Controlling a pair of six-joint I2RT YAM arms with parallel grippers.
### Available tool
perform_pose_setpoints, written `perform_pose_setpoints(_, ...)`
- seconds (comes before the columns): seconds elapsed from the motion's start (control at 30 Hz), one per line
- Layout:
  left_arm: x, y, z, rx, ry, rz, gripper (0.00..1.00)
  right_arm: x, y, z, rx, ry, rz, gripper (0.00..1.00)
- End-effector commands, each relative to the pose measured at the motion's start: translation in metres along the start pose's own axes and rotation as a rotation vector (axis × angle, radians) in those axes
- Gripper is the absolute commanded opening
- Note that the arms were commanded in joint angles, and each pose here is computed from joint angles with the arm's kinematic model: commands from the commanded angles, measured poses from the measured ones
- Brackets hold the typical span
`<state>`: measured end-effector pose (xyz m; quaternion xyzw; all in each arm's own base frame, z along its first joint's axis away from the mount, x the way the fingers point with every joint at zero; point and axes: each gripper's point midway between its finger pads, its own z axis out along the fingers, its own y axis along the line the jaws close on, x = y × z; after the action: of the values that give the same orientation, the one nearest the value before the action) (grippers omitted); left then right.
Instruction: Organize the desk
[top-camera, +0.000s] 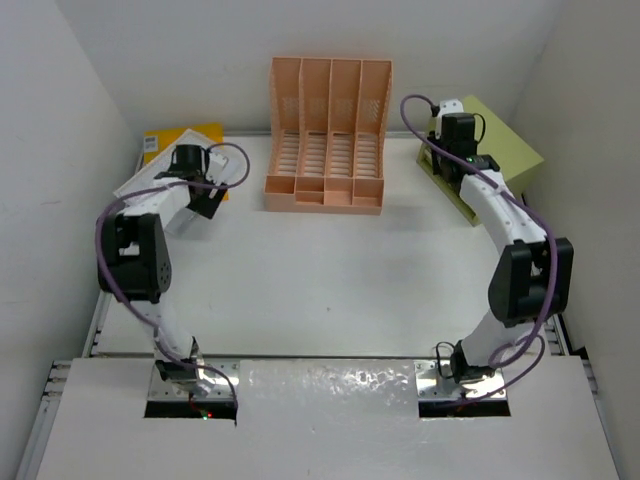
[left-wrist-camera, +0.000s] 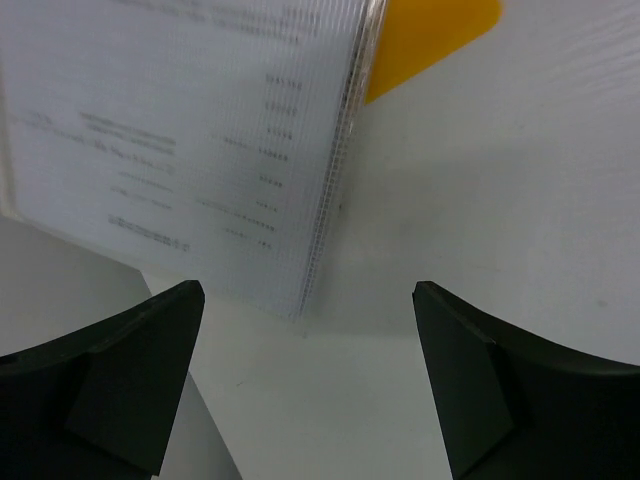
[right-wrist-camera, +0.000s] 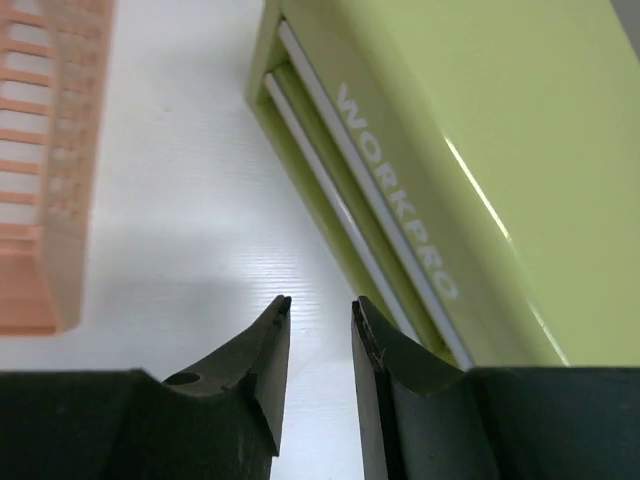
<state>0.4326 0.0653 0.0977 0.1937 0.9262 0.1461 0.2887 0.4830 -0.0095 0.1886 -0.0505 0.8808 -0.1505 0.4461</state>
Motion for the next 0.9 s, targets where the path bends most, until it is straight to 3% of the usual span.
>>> perform_pose_setpoints(0.0,0.027,0.040,0.021,-0.260,0.173,0.037,0.85,0.005,0.034,-0.013,-0.135,-0.042,0.103,0.31)
perform_pose_setpoints(0.17,0.045,0.042,0.052,-0.320,0.268,0.058,0.86,0.003,0.056,-0.040,-0.169,-0.112,0.084,0.33)
perform_pose_setpoints(0.33,0.059,0.041,0.067,-0.378,0.284,0.072,0.86,-0.001,0.069,-0.054,-0.175,-0.161,0.061,0.33)
perform_pose_setpoints(0.57,0.089,0.016,0.103,-0.310,0.307,0.180,0.81,-0.002,0.071,-0.064,-0.180,-0.193,0.067,0.33)
perform_pose_setpoints(0.67,0.095,0.004,0.114,-0.250,0.313,0.206,0.69,-0.003,0.072,-0.069,-0.185,-0.205,0.065,0.33)
perform_pose_setpoints(0.73,0.096,0.004,0.117,-0.242,0.309,0.213,0.40,-0.002,0.072,-0.072,-0.188,-0.210,0.065,0.33)
perform_pose_setpoints(0.77,0.096,0.004,0.117,-0.237,0.306,0.217,0.05,-0.003,0.073,-0.073,-0.192,-0.214,0.062,0.33)
perform_pose_setpoints(0.8,0.094,0.005,0.118,-0.238,0.289,0.212,0.00,-0.002,0.073,-0.074,-0.192,-0.213,0.060,0.33)
perform_pose_setpoints(0.87,0.092,0.006,0.119,-0.223,0.272,0.211,0.00,-0.001,0.072,-0.075,-0.193,-0.218,0.060,0.33)
